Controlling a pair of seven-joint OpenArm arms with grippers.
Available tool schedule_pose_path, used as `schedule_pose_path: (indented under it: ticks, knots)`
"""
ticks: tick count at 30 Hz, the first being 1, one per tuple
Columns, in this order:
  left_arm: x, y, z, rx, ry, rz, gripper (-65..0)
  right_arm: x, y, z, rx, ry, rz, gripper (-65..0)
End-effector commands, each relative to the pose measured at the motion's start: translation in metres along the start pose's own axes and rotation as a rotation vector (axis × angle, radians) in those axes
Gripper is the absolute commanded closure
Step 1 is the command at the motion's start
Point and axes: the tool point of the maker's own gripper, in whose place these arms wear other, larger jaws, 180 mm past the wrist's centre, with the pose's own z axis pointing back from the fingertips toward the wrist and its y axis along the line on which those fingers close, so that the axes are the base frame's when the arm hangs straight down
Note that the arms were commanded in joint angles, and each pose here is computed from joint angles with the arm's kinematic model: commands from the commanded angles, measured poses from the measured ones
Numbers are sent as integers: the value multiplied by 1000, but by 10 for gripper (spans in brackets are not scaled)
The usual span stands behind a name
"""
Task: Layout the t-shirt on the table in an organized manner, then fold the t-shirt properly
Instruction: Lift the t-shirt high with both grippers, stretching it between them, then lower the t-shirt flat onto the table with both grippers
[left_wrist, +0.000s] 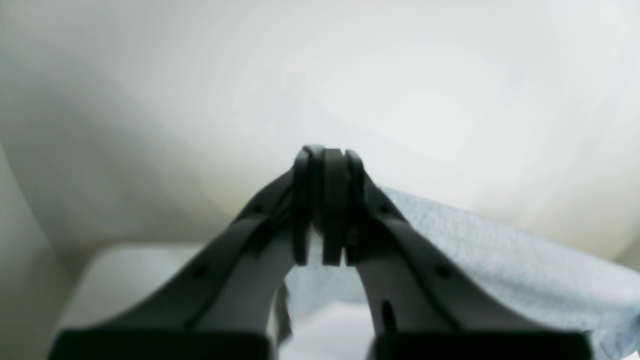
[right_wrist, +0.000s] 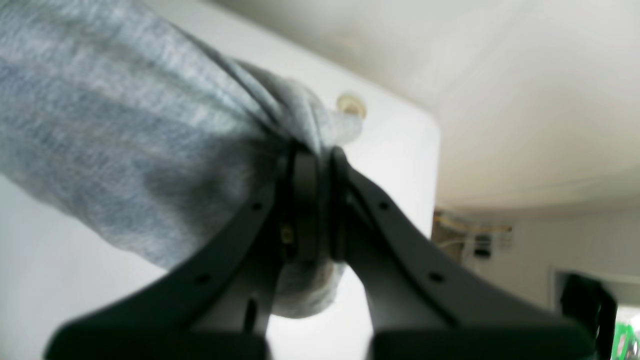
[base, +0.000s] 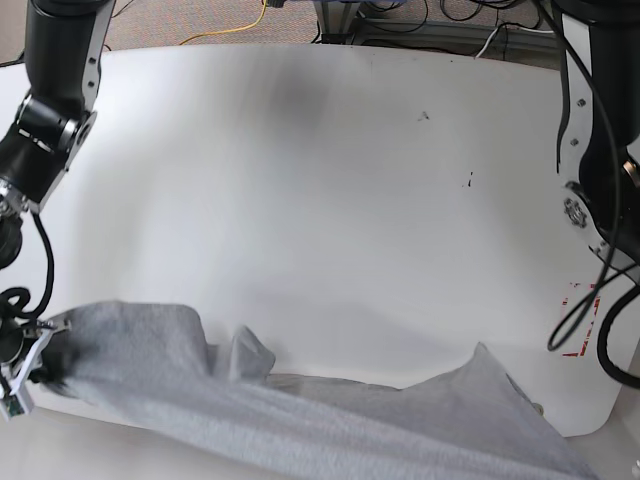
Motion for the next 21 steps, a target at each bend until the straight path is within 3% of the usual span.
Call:
schedule_pose_path:
  ticks: [1, 8, 21]
  knots:
    - [-26, 13, 13, 16, 18, 22, 0, -27, 15, 2, -2, 25, 3, -13]
    - [-124, 35, 44, 78, 209, 42, 0, -107, 76, -4, 101, 183, 1, -13]
    - [-251, 59, 140, 196, 496, 80, 0, -180, 158, 18, 235, 338, 15, -13]
